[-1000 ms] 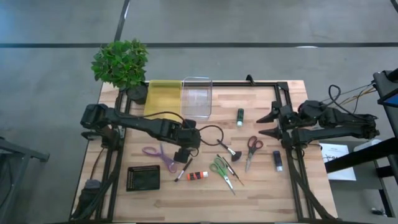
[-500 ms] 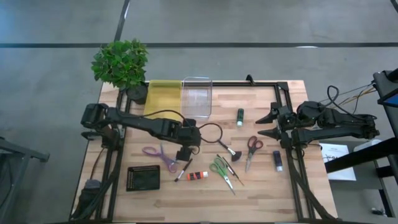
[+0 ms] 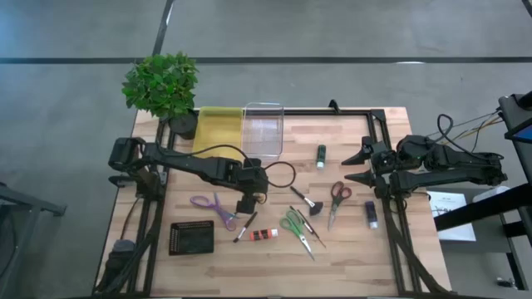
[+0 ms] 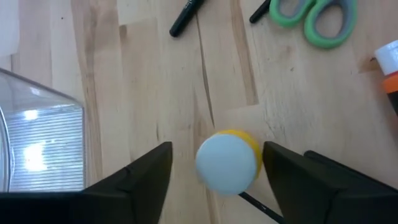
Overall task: Pick & Place Paint Supplies
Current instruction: Put the yellow paint bottle into the black bin
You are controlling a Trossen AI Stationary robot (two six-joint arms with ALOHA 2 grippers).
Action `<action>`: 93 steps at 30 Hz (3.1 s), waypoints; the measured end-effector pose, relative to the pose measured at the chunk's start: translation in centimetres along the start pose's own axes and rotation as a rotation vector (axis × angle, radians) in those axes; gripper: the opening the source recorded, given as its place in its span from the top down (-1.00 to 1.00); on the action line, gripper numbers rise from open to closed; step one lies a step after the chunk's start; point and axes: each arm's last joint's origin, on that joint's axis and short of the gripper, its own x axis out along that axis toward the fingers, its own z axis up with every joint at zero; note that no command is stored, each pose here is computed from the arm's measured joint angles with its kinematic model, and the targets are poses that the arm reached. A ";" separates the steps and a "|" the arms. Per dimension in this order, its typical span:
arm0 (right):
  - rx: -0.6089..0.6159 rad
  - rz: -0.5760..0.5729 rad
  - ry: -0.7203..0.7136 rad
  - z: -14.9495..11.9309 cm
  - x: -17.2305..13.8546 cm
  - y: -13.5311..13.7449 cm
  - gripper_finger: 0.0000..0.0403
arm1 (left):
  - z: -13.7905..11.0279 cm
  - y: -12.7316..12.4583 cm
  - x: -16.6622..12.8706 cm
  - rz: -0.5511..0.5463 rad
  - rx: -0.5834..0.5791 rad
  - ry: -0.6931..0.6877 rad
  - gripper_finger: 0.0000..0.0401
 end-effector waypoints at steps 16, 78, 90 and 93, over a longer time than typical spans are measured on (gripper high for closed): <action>0.007 -0.003 0.006 -0.2 0.1 -0.1 -0.13 | 0.1 0.0 -0.3 -0.023 0.019 -0.010 0.42; 0.052 0.004 -0.035 0.1 0.2 0.0 -0.13 | -13.5 -17.3 -11.7 0.052 -0.523 -0.011 0.42; 0.052 0.005 -0.031 0.1 0.2 0.0 -0.13 | -14.5 -17.4 -10.2 0.060 -0.544 -0.020 0.36; 0.053 0.004 -0.030 0.1 0.2 0.0 -0.13 | -14.6 -17.5 -10.1 0.046 -0.549 -0.010 0.11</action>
